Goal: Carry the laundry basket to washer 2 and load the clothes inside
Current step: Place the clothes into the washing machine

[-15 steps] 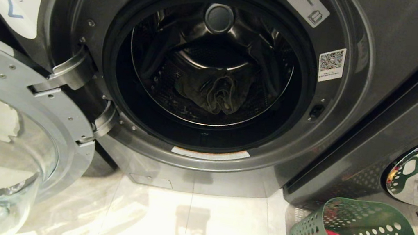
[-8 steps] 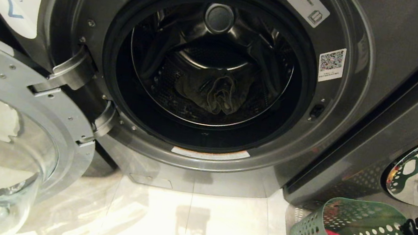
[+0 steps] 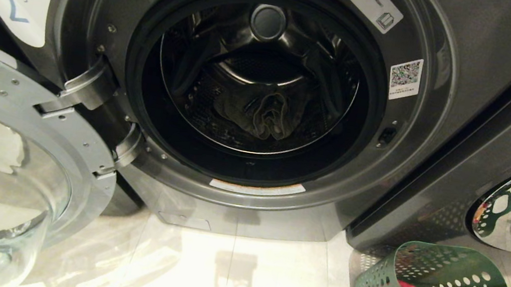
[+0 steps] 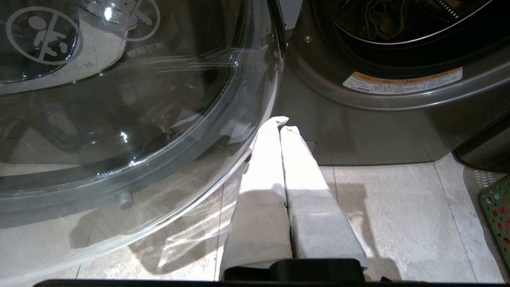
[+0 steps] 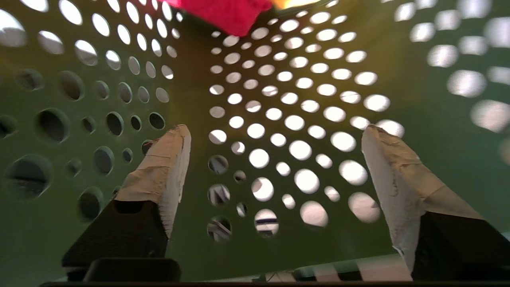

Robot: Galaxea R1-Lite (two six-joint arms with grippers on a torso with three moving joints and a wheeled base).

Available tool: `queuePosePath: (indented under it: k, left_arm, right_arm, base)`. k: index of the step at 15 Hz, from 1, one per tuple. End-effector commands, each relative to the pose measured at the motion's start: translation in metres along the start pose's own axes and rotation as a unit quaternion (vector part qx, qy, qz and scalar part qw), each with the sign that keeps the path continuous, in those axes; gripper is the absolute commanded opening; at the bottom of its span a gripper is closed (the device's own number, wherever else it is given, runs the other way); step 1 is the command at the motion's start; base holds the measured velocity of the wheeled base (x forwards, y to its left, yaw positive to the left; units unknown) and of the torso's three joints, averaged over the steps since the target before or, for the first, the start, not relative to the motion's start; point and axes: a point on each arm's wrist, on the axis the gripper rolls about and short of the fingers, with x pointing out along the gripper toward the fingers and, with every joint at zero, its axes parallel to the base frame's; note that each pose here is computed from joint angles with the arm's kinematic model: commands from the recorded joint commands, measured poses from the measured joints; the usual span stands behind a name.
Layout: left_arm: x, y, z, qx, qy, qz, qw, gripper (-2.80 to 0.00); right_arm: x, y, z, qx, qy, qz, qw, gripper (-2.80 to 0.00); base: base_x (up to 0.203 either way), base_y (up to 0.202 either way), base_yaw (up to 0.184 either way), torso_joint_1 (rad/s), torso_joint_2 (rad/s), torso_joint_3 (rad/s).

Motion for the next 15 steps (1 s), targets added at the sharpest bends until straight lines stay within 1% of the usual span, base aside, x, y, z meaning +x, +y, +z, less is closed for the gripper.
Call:
queuePosePath:
  k: [1,3,6,8,10,12,13,15]
  left_arm:
    - [0.002,0.0,-0.011,0.0,0.02,0.001,0.9998,-2.8]
    - [0.002,0.0,-0.011,0.0,0.02,0.001,0.9998,-2.8]
    - [0.002,0.0,-0.011,0.0,0.02,0.001,0.9998,-2.8]
    - [0.002,0.0,-0.011,0.0,0.02,0.001,0.9998,-2.8]
    - [0.002,0.0,-0.011,0.0,0.02,0.001,0.9998,-2.8]
    - [0.002,0.0,-0.011,0.0,0.02,0.001,0.9998,-2.8]
    - [0.002,0.0,-0.011,0.0,0.02,0.001,0.9998,-2.8]
    - [0.002,0.0,-0.011,0.0,0.02,0.001,0.9998,-2.8]
  right_arm:
    - [0.041,0.0,-0.011,-0.002,0.051,0.016,0.999,0.0]
    - [0.067,0.001,-0.009,-0.023,0.047,0.027,0.998,0.0]
    - [0.099,0.0,0.009,-0.076,-0.002,0.033,0.997,0.0]
    - [0.115,0.001,0.013,-0.107,-0.008,0.057,0.993,0.0]
    - [0.128,0.003,0.015,-0.148,-0.016,0.082,0.986,0.0]
    - [0.138,0.003,0.022,-0.188,-0.037,0.105,0.976,0.0]
    - [0.141,0.004,0.024,-0.21,-0.044,0.109,0.971,0.0]
    - [0.151,0.004,0.028,-0.23,-0.05,0.11,0.966,0.0]
  base:
    - [0.0,0.0,0.0,0.0,0.0,0.0]
    - [0.0,0.0,0.0,0.0,0.0,0.0]
    - [0.0,0.0,0.0,0.0,0.0,0.0]
    - [0.0,0.0,0.0,0.0,0.0,0.0]
    - [0.0,0.0,0.0,0.0,0.0,0.0]
    - [0.0,0.0,0.0,0.0,0.0,0.0]
    - [0.0,0.0,0.0,0.0,0.0,0.0]
    - [0.0,0.0,0.0,0.0,0.0,0.0]
